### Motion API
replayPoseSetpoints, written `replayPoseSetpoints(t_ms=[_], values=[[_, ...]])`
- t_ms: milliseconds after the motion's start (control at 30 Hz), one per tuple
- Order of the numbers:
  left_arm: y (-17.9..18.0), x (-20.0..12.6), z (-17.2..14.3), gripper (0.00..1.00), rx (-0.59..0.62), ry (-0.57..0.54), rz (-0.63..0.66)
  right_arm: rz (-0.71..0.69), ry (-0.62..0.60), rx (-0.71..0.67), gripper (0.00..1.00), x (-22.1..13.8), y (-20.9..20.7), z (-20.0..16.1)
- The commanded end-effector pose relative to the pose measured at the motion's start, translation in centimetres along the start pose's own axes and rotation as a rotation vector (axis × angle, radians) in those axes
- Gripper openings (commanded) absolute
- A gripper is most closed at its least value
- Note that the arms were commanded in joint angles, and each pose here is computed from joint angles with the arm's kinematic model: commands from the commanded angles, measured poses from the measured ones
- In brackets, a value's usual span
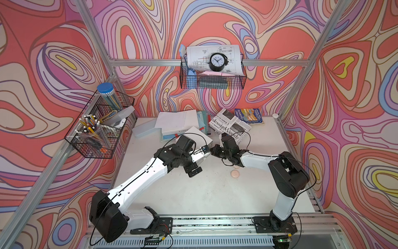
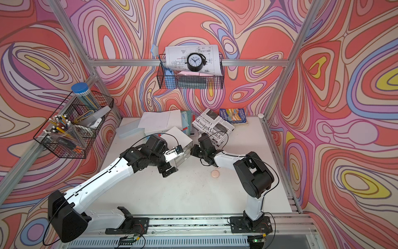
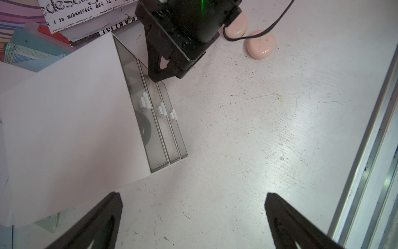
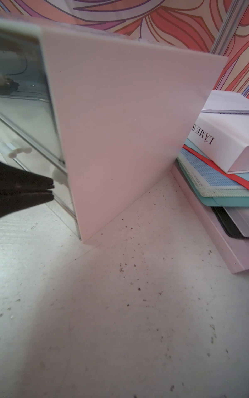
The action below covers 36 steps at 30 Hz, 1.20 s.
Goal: Put the bluetooth earphones in the drawer according to color
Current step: Close the drawer in the storage box, then open the drawer in the storage box.
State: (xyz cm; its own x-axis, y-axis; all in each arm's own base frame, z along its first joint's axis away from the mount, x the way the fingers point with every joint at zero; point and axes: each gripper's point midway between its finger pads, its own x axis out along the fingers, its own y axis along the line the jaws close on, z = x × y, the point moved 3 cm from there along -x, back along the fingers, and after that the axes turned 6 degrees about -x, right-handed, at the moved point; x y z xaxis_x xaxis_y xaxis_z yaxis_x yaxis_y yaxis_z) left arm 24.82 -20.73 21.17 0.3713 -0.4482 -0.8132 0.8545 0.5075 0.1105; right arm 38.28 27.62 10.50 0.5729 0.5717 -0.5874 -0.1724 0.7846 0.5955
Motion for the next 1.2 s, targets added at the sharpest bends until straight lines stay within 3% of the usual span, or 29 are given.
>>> replayPoseSetpoints(t_ms=[0, 267, 433, 600, 733, 1167], values=[[0.0, -0.4, 0.0, 0.98, 0.009, 0.008, 0.002, 0.038, -0.024, 0.024, 0.00, -0.3, 0.3, 0.2], [0.2, 0.6, -0.9, 0.99, 0.021, 0.051, 0.017, 0.059, -0.036, 0.124, 0.00, -1.3, -1.2, -2.1], [0.5, 1.1, -0.6, 0.99, 0.013, 0.039, 0.025, 0.113, -0.029, 0.202, 0.06, -1.6, -1.8, -3.8], [1.4, 2.2, -0.7, 0.99, 0.001, 0.068, 0.071, 0.179, -0.035, 0.215, 0.23, -1.5, -1.1, -5.1], [1.6, 3.2, -1.0, 0.99, -0.014, 0.082, 0.064, 0.200, -0.034, 0.238, 0.31, -0.8, -0.8, -5.5], [2.7, 2.8, -0.7, 0.98, -0.051, 0.051, 0.075, 0.268, -0.028, 0.373, 0.33, 1.6, -1.1, -7.7]])
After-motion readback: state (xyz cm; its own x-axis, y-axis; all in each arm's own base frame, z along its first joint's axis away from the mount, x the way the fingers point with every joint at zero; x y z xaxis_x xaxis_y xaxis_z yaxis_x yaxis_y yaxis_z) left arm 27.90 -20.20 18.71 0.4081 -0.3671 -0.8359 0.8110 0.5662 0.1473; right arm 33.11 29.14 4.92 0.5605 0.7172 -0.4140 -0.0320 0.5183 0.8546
